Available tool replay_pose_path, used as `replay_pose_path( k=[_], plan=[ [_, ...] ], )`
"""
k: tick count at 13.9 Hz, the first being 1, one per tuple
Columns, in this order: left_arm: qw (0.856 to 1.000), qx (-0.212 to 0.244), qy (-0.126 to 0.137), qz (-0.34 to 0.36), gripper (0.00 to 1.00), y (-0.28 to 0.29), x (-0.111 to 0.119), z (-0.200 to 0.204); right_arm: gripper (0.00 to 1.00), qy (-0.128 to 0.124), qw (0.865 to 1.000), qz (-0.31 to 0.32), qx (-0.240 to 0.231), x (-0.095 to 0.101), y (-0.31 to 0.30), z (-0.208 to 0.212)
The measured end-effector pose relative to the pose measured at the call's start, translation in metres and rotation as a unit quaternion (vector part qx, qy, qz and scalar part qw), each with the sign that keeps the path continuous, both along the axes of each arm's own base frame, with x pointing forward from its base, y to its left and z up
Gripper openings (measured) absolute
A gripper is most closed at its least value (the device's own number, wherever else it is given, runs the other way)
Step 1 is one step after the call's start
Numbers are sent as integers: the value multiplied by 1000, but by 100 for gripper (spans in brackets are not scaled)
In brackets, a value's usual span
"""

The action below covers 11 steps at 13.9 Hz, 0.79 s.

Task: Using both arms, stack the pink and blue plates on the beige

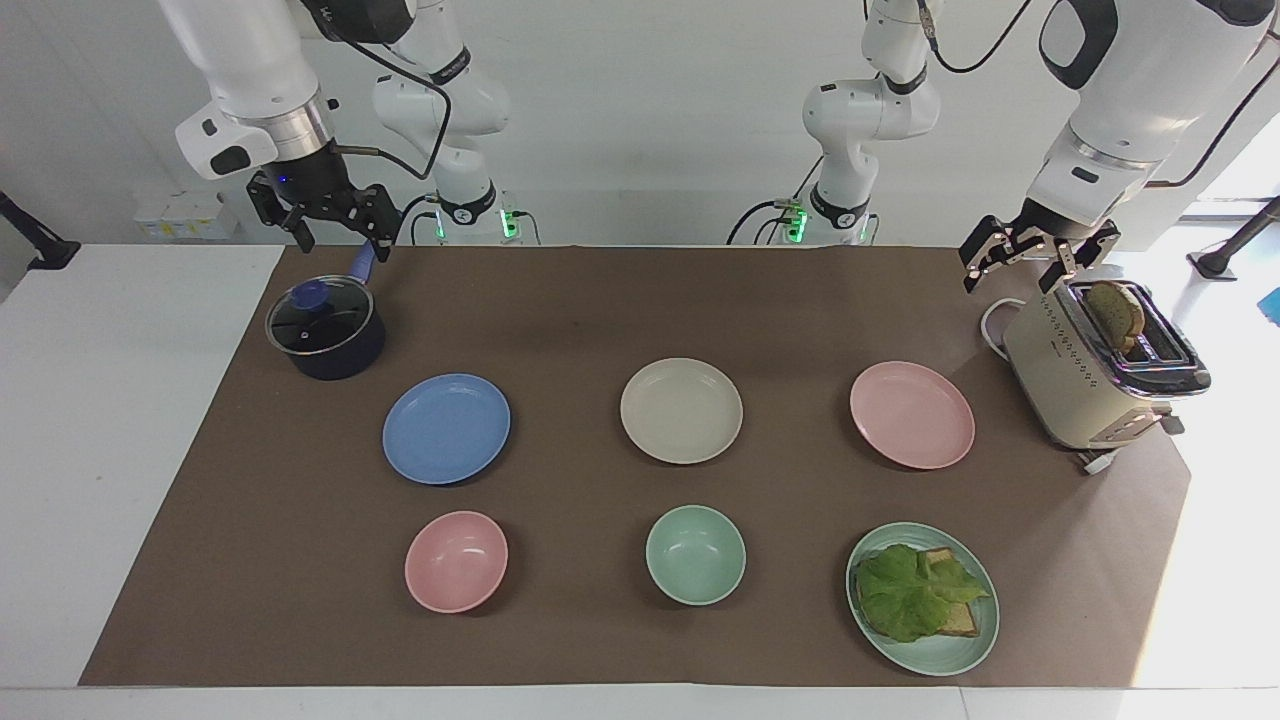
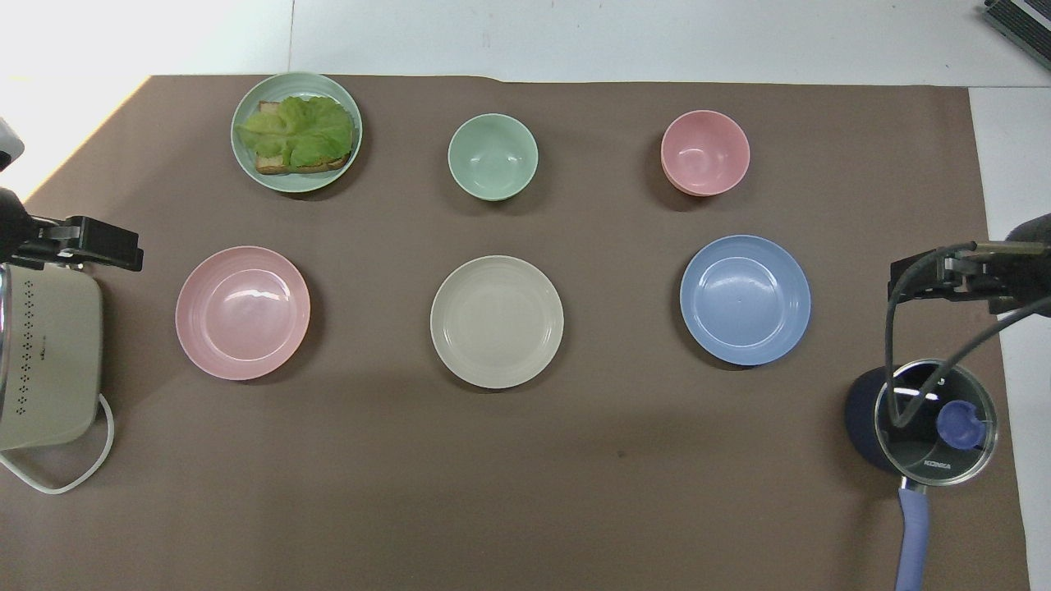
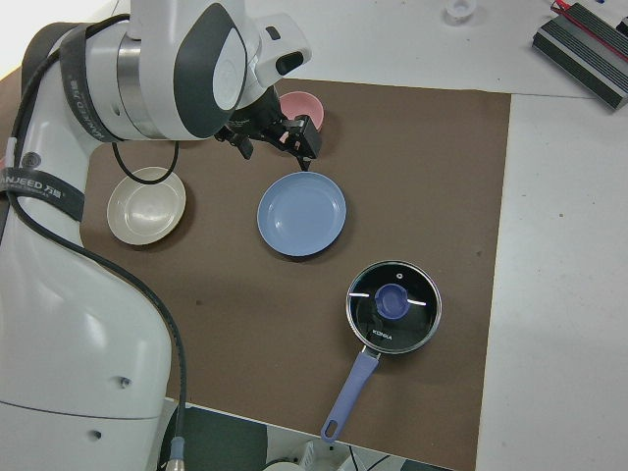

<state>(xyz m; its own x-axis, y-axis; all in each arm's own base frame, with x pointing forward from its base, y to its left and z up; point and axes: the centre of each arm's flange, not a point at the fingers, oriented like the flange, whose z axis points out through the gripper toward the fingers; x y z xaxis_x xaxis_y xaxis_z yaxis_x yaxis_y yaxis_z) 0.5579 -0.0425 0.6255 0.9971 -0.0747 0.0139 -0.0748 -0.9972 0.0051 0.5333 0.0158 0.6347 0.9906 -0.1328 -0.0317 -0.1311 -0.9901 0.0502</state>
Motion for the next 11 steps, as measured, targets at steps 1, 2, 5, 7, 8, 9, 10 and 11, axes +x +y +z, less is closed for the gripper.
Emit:
replay_pose_path(
  k=[1, 2, 5, 7, 8, 9, 10, 11],
  plan=[
    [1000, 0, 0, 0, 100, 0, 0, 0, 100, 0, 1000, 0, 0, 0, 0, 0],
    [1000, 0, 0, 1, 100, 0, 0, 0, 100, 0, 1000, 0, 0, 0, 0, 0],
    [1000, 0, 0, 2, 100, 1, 0, 0, 100, 0, 1000, 0, 0, 0, 0, 0],
    [1000, 0, 1, 6, 100, 2, 0, -1, 100, 0, 1000, -1, 0, 0, -1, 0],
    [1000, 0, 5, 11, 100, 5, 0, -5, 100, 0, 1000, -2, 0, 0, -2, 0],
    [1000, 0, 12, 18, 100, 12, 0, -14, 100, 0, 1000, -3, 0, 0, -3, 0],
    [1000, 1, 16, 27, 100, 22, 2, -26, 100, 0, 1000, -3, 0, 0, -3, 0],
    [999, 0, 15, 39, 100, 36, 5, -43, 100, 0, 1000, -3, 0, 0, -4, 0]
  ],
)
